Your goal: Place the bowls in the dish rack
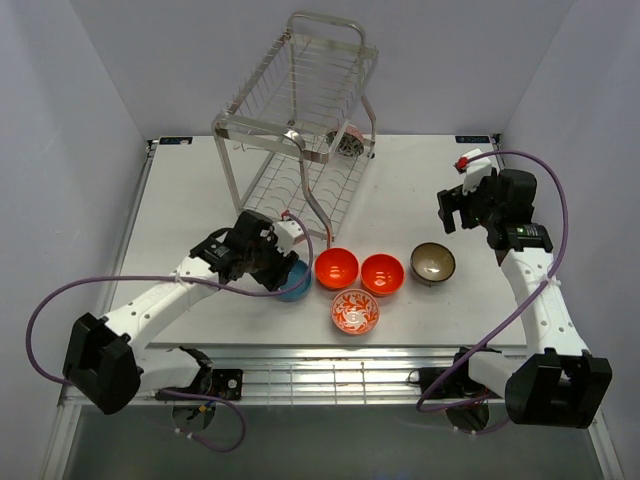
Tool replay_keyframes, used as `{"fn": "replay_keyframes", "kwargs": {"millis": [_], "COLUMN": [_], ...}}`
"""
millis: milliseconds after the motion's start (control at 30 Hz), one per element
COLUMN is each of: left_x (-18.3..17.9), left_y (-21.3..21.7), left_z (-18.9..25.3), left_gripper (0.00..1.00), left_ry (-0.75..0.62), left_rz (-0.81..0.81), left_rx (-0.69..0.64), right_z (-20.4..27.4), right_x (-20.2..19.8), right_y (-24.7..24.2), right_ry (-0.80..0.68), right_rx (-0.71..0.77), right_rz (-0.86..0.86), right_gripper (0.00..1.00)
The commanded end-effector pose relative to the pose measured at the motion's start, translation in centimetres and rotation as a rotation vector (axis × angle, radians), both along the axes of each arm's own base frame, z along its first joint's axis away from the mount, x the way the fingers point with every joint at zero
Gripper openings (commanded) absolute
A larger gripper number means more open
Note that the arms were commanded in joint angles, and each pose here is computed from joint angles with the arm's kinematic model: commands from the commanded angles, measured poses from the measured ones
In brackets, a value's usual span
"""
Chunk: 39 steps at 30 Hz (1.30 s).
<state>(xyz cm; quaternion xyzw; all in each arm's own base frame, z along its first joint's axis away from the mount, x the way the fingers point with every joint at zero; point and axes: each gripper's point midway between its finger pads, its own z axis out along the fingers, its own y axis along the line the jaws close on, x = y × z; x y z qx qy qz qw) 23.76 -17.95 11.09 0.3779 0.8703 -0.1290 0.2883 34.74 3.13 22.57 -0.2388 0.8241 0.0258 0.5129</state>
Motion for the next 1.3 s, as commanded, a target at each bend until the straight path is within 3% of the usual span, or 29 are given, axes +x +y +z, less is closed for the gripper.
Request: {"fn": "replay_keyframes", "kwargs": {"millis": [0,367,600,833,1000,1267], "left_x": [-2.1,-6.6,-7.6,-7.5,-6.5,-5.2], "left_y": [-3.7,-13.2,-17.6,-20.3,-20.9,-21.2], "left_z": [2.4,1.6,5.6,4.9,2.5,0.5], "left_gripper": [0.62,0.61,0.65,0.53,0.47,0.45], "left_ry": [-0.067,-0.016,-0.125,-0.157,-0.105,-0.087], "left_rz": [-0.184,-0.532,-0.897,-1.129,-1.121,-1.096], "left_rx": [-0.089,-0.061,-0.189,-0.206,-0.15,-0.1], "right_z": [1.1,1.2,0.3,0.5,0.7,-0.4], "right_x": [0.4,0.6,0.2,0.6,0.4,-0.5], "right_y": [0.1,-0.2,0.0,-0.2,-0.6,-0.2], "right_ry": [-0.023,-0.013,0.006,0.006,-0.004,0.012], "right_rx": [0.007,0.012,0.027,0.031,0.034,0.041], "right_rz": [0.004,-0.005,0.012,0.011,0.005,0.046], "right_gripper": [0.9,0.9,0.9,0.9,0.9,0.9]}}
